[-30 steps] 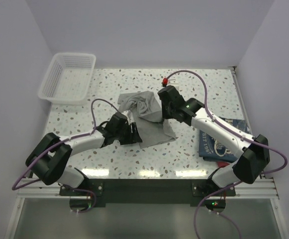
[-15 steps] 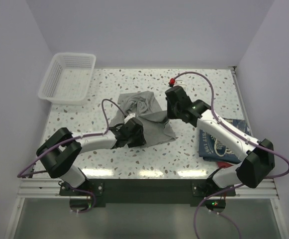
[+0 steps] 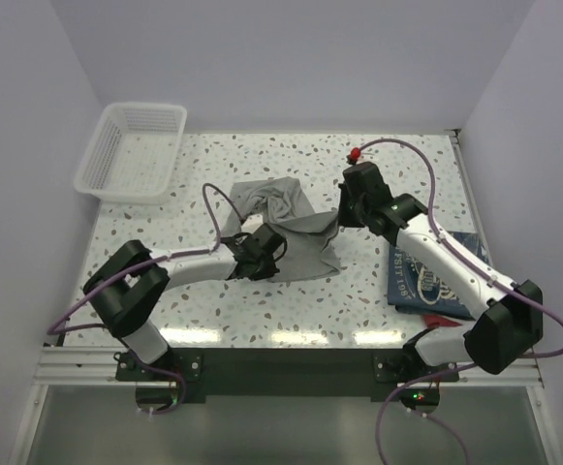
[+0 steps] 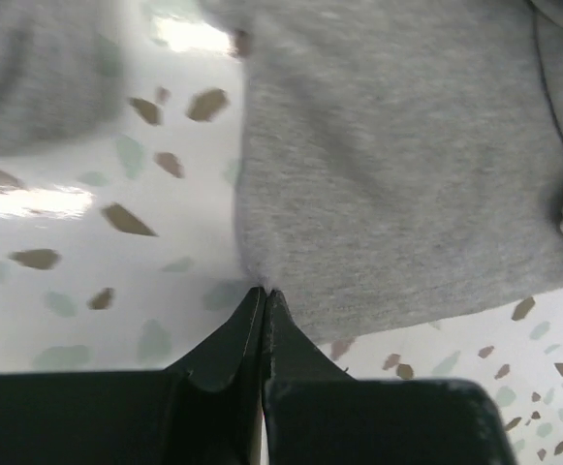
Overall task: Fold and stack the tank tops
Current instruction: Flatten the tank top out
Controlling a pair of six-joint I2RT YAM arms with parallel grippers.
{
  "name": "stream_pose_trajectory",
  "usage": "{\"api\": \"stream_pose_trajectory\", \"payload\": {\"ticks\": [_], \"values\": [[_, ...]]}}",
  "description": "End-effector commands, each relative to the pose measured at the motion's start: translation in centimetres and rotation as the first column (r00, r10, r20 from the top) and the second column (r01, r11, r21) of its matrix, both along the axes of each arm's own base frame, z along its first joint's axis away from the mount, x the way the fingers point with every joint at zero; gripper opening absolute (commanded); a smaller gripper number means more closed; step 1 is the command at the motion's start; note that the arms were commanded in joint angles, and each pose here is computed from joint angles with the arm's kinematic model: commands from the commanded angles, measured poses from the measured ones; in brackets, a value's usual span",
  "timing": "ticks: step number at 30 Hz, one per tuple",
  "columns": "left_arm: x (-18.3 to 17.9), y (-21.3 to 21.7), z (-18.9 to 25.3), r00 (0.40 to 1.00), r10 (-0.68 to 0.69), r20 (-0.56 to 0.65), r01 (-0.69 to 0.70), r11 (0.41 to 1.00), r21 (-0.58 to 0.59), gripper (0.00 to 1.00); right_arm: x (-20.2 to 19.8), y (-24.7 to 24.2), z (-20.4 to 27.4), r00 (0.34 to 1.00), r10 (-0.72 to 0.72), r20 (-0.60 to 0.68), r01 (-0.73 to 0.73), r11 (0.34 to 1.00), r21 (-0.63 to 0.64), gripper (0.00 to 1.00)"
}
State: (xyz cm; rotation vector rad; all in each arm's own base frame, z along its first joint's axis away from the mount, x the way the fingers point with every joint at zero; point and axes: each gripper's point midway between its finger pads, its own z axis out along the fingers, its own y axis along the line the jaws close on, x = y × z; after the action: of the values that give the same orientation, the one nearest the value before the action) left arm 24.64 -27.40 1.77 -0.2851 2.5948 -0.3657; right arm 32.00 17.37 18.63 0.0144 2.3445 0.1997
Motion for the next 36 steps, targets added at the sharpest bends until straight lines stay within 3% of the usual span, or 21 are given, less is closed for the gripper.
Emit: {"api": "stream_pose_trajectory", "payload": {"ticks": [1, 4, 7, 11, 12, 18, 21, 28, 33, 36], "values": [[2.8, 3.7, 3.7, 0.996, 0.04, 0.076, -0.044, 0.998, 0.053, 0.0, 1.4, 0.1, 3.4, 0.998, 0.004, 0.062, -0.01, 0.995, 0.098, 0.0], [5.4, 5.4, 11.8, 0.97, 0.063, 0.237, -0.068, 0.998, 0.016, 0.0, 2.4, -0.6, 6.8, 0.994, -0.03, 0.107, 0.008, 0.979, 0.204, 0.0], [6.8, 7.1, 22.6, 0.894, 0.112, 0.433, -0.099, 0.994, -0.052, 0.0, 3.2, -1.9, 11.4, 0.98, -0.094, 0.174, 0.035, 0.949, 0.314, 0.0], [6.2, 9.9, 36.0, 0.748, 0.208, 0.63, -0.119, 0.976, -0.181, 0.0, 3.0, -3.9, 20.0, 0.932, -0.183, 0.312, 0.024, 0.892, 0.451, 0.0], [5.7, 10.8, 40.5, 0.686, 0.255, 0.682, -0.116, 0.963, -0.244, 0.0, 2.9, -4.6, 21.8, 0.916, -0.218, 0.338, 0.03, 0.874, 0.484, 0.0], [2.1, 15.2, 55.0, 0.426, 0.395, 0.814, -0.05, 0.908, -0.415, 0.0, -2.5, -8.1, 35.5, 0.735, -0.378, 0.563, -0.057, 0.793, 0.607, 0.0], [0.3, 17.0, 59.3, 0.334, 0.437, 0.835, -0.016, 0.888, -0.459, 0.0, -5.6, -8.9, 40.1, 0.659, -0.412, 0.63, -0.139, 0.756, 0.64, 0.0], [-1.8, 19.2, 63.9, 0.222, 0.481, 0.848, 0.014, 0.868, -0.496, 0.0, -9.0, -10.1, 45.1, 0.561, -0.432, 0.706, -0.213, 0.749, 0.627, 0.0], [-1.2, 19.5, 64.5, 0.184, 0.49, 0.852, -0.012, 0.868, -0.497, 0.0, -6.9, -10.0, 44.6, 0.565, -0.434, 0.702, -0.173, 0.769, 0.615, 0.0], [0.9, 18.1, 64.0, 0.185, 0.471, 0.863, -0.042, 0.881, -0.471, 0.0, -3.6, -9.4, 43.0, 0.585, -0.428, 0.689, -0.137, 0.785, 0.604, 0.0]]}}
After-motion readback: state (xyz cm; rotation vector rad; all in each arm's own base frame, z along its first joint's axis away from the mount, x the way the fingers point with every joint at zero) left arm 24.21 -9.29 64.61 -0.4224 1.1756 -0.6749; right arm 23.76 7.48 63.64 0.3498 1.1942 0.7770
